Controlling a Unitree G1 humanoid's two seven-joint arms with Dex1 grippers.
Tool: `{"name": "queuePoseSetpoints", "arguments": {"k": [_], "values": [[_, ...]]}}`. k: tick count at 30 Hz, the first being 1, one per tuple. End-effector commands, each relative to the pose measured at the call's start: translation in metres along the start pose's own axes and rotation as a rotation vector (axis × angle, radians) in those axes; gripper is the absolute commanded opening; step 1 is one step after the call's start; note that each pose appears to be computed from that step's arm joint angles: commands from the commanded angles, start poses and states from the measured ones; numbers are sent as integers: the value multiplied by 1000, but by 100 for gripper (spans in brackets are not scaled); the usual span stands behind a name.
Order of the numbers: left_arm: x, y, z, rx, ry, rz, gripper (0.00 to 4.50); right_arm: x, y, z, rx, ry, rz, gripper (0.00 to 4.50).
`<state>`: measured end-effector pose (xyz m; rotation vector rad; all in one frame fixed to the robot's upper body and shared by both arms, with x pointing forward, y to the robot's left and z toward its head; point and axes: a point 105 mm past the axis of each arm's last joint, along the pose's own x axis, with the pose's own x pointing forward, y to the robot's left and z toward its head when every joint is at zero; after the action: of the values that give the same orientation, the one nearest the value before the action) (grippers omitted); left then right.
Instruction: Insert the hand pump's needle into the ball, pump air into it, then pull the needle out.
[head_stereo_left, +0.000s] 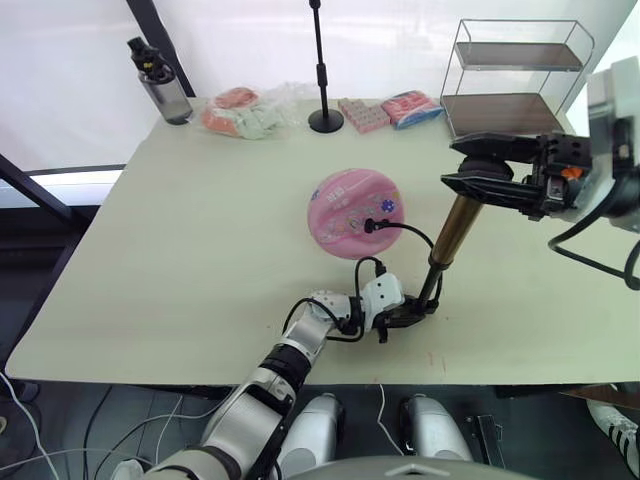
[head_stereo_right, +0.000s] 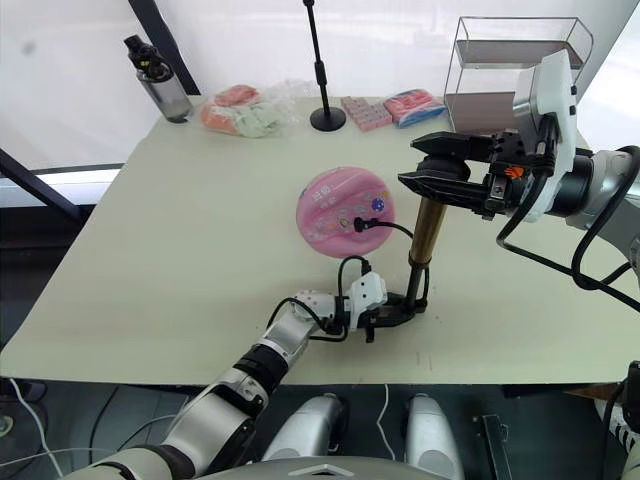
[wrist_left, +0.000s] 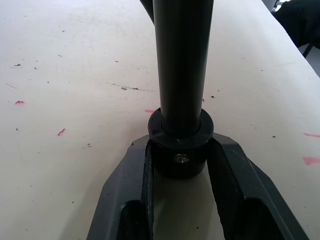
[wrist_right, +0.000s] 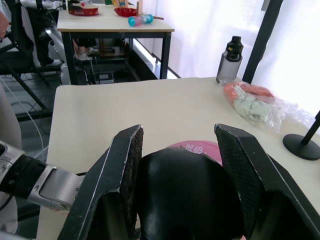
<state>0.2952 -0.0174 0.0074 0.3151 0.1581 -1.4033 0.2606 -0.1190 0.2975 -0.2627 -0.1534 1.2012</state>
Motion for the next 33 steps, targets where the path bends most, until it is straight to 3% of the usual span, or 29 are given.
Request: {"name": "queuePoseSetpoints", "arguments": {"k": [1, 13, 26, 33], "values": [[-1, -12, -27, -46, 89, -23, 107, -9, 3, 19, -116, -47, -41, 186], [-2, -13, -32, -48, 91, -18, 107, -10, 14, -71, -42, 84, -81, 186], [-6, -11, -31, -33, 80, -10, 107, 5, 44, -158, 83, 126, -94, 186], [-7, -9, -31, -21, 73, 13, 107, 10, 50, -182, 100, 152, -121, 186]]}}
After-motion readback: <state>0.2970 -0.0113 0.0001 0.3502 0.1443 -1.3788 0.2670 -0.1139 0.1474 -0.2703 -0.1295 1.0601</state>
